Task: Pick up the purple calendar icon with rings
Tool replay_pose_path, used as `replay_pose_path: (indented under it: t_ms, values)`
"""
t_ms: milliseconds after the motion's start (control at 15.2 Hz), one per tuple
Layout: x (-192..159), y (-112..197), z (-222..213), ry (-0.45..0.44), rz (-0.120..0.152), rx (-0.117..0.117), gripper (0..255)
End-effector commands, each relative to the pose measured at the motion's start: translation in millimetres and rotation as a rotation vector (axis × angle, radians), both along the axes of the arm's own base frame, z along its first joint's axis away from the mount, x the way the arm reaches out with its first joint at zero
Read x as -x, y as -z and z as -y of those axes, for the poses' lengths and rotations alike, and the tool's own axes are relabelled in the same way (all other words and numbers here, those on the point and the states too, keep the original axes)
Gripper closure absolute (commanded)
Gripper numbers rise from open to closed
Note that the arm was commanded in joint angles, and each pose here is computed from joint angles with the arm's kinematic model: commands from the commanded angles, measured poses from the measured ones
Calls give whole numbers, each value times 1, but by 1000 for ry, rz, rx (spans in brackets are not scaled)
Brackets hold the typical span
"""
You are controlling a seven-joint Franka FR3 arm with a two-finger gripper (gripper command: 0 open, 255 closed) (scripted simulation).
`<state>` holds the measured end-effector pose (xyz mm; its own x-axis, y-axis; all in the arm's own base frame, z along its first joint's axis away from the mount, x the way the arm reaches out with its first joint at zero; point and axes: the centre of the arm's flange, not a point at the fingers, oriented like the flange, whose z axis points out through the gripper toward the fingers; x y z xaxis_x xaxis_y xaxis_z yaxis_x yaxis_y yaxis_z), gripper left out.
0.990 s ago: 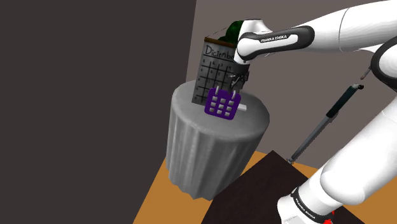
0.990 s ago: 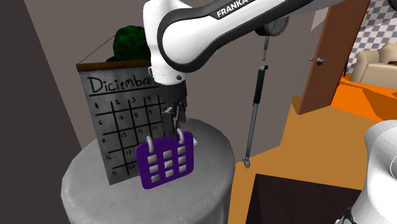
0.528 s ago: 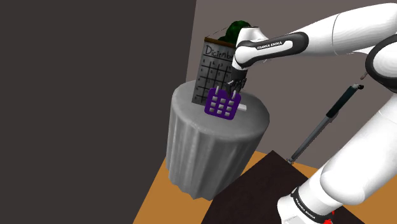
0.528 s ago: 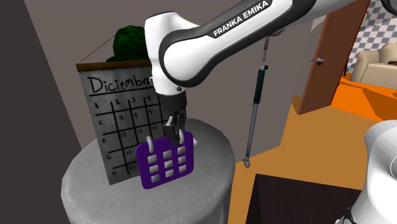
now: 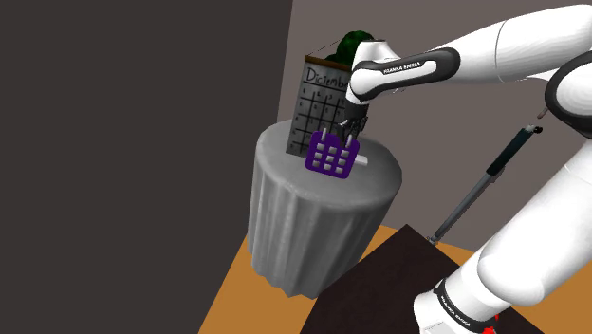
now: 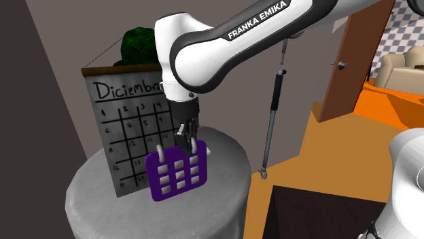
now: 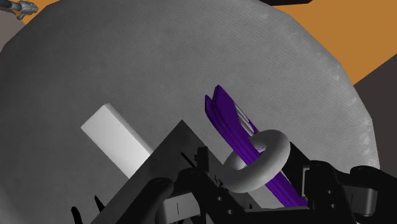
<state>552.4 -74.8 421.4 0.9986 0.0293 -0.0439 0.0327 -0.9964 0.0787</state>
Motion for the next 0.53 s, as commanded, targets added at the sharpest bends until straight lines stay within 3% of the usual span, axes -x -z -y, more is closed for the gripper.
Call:
replay_pose_path:
  t_ms: [0, 462]
  values:
    - [0, 1, -1, 1, -2, 0, 255]
    - [0, -36, -1, 1, -2, 0, 255]
